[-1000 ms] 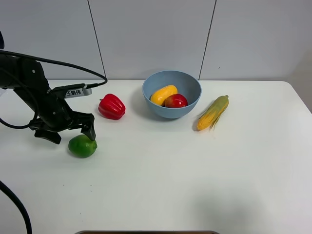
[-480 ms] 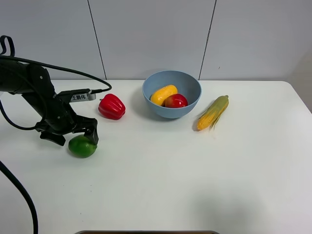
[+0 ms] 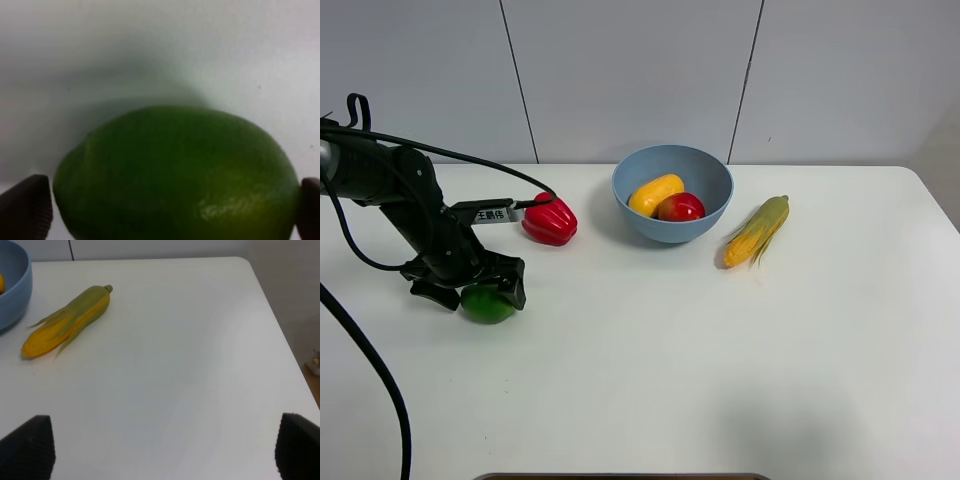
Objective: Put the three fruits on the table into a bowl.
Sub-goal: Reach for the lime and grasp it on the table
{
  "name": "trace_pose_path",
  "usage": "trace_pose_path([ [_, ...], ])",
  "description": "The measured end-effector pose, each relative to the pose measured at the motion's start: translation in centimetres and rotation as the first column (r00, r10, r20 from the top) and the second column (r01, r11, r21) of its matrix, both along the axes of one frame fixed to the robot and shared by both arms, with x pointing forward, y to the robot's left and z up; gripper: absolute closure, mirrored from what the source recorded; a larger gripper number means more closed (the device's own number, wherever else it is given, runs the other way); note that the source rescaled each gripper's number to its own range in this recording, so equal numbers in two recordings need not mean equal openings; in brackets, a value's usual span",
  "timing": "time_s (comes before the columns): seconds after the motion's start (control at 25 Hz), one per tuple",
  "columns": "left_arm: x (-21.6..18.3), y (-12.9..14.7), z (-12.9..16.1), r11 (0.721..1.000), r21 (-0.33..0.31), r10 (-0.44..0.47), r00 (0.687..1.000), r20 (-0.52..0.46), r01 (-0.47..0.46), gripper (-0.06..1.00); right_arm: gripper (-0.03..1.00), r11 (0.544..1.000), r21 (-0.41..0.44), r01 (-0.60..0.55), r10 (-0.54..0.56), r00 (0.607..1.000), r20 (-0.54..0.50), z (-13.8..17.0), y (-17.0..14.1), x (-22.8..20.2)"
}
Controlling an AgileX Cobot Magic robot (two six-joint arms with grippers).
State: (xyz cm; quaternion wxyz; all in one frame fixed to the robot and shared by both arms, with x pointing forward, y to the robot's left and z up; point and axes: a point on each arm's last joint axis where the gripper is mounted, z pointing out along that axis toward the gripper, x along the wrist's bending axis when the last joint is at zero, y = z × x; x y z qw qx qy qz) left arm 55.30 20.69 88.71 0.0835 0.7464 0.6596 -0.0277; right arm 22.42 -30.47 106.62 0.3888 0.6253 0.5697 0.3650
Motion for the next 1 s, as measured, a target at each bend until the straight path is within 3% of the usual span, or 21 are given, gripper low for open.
trace_pose_path([
  [0.36, 0.2, 0.0, -1.6, 0.999, 0.011, -0.033, 0.999, -0.009, 0.033, -0.06, 0.27, 1.0, 0.0, 0.0, 0.0, 1.0, 0.0, 0.0, 0.0, 0.0],
  [0.96, 0.5, 0.0, -1.7, 0.998, 0.017, -0.063, 0.998, 0.023, 0.063, -0.06, 0.27, 1.0, 0.0, 0.0, 0.0, 1.0, 0.0, 0.0, 0.0, 0.0],
  [1.0, 0.5, 0.0, -1.7, 0.998, 0.017, -0.063, 0.998, 0.023, 0.063, -0.02, 0.27, 1.0, 0.0, 0.0, 0.0, 1.0, 0.0, 0.0, 0.0, 0.0],
])
